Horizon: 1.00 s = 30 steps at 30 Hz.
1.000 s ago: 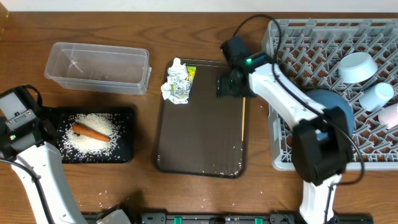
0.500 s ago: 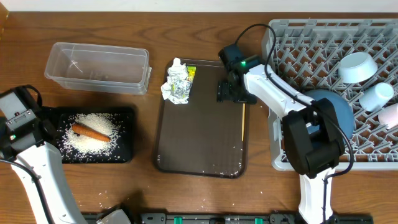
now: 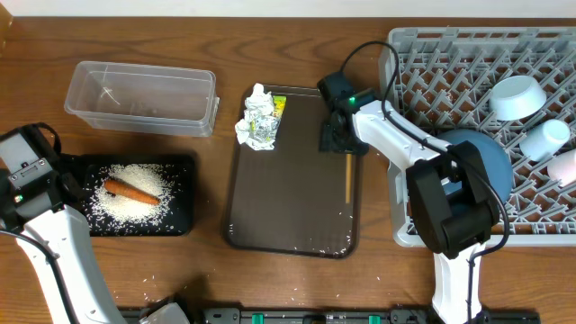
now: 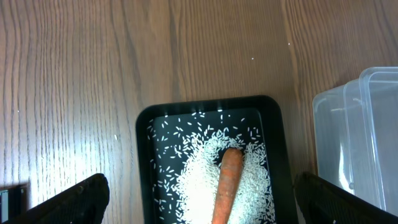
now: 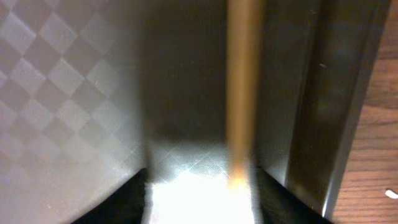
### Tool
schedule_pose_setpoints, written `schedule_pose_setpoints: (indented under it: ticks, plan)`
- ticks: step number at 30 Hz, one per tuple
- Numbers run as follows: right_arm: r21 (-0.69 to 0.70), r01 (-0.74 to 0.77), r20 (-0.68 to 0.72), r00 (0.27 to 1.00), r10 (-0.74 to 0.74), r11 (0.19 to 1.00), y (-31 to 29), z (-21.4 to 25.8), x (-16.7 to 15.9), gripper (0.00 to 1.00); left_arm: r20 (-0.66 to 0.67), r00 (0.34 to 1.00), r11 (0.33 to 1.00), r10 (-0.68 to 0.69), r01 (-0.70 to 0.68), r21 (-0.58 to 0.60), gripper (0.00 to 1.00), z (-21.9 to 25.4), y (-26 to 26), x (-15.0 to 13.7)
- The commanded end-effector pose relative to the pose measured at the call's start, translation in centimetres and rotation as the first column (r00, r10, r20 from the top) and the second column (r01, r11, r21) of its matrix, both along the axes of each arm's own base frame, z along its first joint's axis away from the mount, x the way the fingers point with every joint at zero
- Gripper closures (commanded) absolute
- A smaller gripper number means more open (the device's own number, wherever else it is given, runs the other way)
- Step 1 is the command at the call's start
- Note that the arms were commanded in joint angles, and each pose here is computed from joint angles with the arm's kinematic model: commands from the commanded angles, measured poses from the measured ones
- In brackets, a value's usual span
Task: Sort waste into correct bins and load items into the dishwasher rack
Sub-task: 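Move the right gripper back to the tray and grasp the second chopstick, then carry the chopstick right and insert it into the rack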
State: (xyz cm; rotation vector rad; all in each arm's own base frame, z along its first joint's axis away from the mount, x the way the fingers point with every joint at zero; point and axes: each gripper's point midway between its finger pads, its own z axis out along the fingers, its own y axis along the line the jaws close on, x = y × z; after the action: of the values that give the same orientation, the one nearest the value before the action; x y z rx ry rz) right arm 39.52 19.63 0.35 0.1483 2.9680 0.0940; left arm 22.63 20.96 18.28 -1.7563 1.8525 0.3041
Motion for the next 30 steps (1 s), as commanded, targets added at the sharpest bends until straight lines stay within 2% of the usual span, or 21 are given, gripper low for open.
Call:
schedule_pose_setpoints:
  ticks: [1,2,7,10,18,23,26,30]
  plan:
    - [0.042,-0.001,-0.038,0.999,0.002,0.999,0.7,-0.7,-0.9,0.89,-0.004,1.0,1.0,0.021,-0.021,0.007,0.03,0.0,0.2,-0.3]
    - [0.07,-0.005,-0.047,0.999,0.009,0.998,1.2,-0.6,-1.0,0.99,-0.004,1.0,1.0,0.021,-0.021,0.007,0.03,0.0,0.2,-0.3]
    - [0.148,-0.04,-0.026,0.999,0.044,0.988,2.6,1.2,-0.2,0.99,-0.004,1.0,1.0,0.021,-0.021,0.007,0.03,0.0,0.2,-0.3]
    - [0.175,-0.076,0.026,0.997,0.072,0.982,2.4,3.9,1.0,0.99,-0.004,1.0,1.0,0.021,-0.021,0.007,0.03,0.0,0.2,-0.3]
    - [0.196,-0.061,0.298,0.955,0.0,0.979,-4.2,16.8,4.6,0.99,-0.004,1.0,1.0,0.021,-0.021,0.007,0.03,0.0,0.2,-0.3]
    - [0.145,-0.076,0.446,0.895,0.004,0.986,-10.1,22.8,4.9,0.99,-0.004,1.0,1.0,0.021,-0.021,0.007,0.03,0.0,0.2,-0.3]
    - [0.083,-0.116,0.474,0.879,0.063,0.99,-12.2,23.7,4.7,0.99,-0.004,1.0,1.0,0.021,-0.021,0.007,0.03,0.0,0.2,-0.3]
    - [0.012,-0.121,0.446,0.889,0.103,0.993,-14.2,22.3,4.9,0.99,-0.004,1.0,1.0,0.021,-0.021,0.007,0.03,0.0,0.2,-0.3]
